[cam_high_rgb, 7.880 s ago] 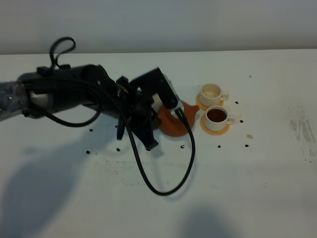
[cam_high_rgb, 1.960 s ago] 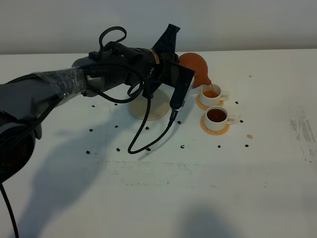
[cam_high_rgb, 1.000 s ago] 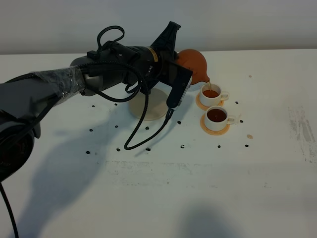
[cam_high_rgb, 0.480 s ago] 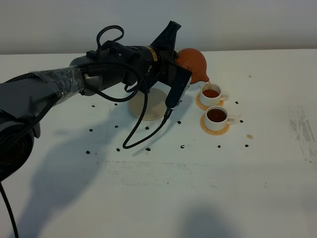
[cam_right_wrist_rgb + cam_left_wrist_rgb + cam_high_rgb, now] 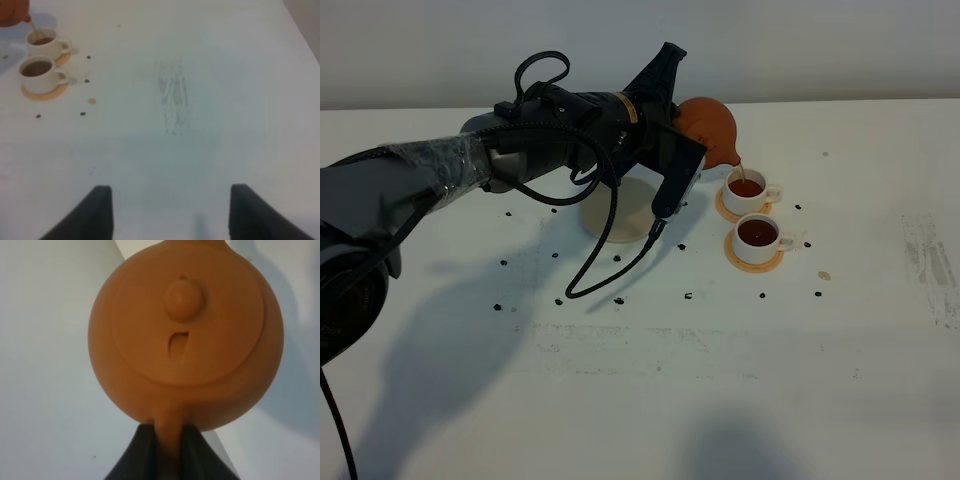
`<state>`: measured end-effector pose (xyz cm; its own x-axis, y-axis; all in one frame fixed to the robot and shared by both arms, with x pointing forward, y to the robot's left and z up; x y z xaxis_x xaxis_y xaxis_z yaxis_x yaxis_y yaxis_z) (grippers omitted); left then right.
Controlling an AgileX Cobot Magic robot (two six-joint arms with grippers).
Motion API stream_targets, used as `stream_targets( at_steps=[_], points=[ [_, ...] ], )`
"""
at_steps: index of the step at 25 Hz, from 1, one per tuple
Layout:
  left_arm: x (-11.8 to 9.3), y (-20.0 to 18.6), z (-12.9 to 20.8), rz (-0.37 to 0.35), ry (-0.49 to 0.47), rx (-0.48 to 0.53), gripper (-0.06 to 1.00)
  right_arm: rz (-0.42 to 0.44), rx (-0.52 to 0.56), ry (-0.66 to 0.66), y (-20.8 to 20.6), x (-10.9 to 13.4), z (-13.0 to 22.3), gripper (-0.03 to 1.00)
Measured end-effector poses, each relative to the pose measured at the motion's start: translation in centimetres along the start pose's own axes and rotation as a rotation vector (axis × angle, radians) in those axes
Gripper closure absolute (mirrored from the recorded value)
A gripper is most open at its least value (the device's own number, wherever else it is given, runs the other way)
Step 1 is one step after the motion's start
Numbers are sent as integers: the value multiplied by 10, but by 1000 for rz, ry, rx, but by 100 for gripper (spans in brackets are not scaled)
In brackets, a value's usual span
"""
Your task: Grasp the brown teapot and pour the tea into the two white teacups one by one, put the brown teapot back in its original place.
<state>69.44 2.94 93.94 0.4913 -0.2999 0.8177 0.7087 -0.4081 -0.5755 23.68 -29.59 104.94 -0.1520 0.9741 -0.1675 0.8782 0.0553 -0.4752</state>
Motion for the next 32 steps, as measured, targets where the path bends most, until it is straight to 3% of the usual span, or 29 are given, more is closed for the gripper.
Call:
stream_targets(
  at_steps=[8, 32],
  points=[
    [0, 0, 0, -5, 76, 0, 86, 0, 0, 0, 0, 0, 0, 48],
    [2, 0, 0, -24, 95, -1, 86, 0, 0, 0, 0, 0, 0, 48]
  ],
)
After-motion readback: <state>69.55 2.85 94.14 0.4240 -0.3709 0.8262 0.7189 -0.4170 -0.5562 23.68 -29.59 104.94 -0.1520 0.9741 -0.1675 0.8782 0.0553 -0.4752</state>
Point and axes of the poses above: a point on each arm's last joint axis where the gripper is mounted, y pointing out along that axis toward the gripper, x along the wrist's bending axis when the last joint is at zero, z = x × y, the point moved 1 cm from there along y, pointing out along that axis toward the gripper, and after that the axes turned 12 degrees about -y, right-handed, at the moved point
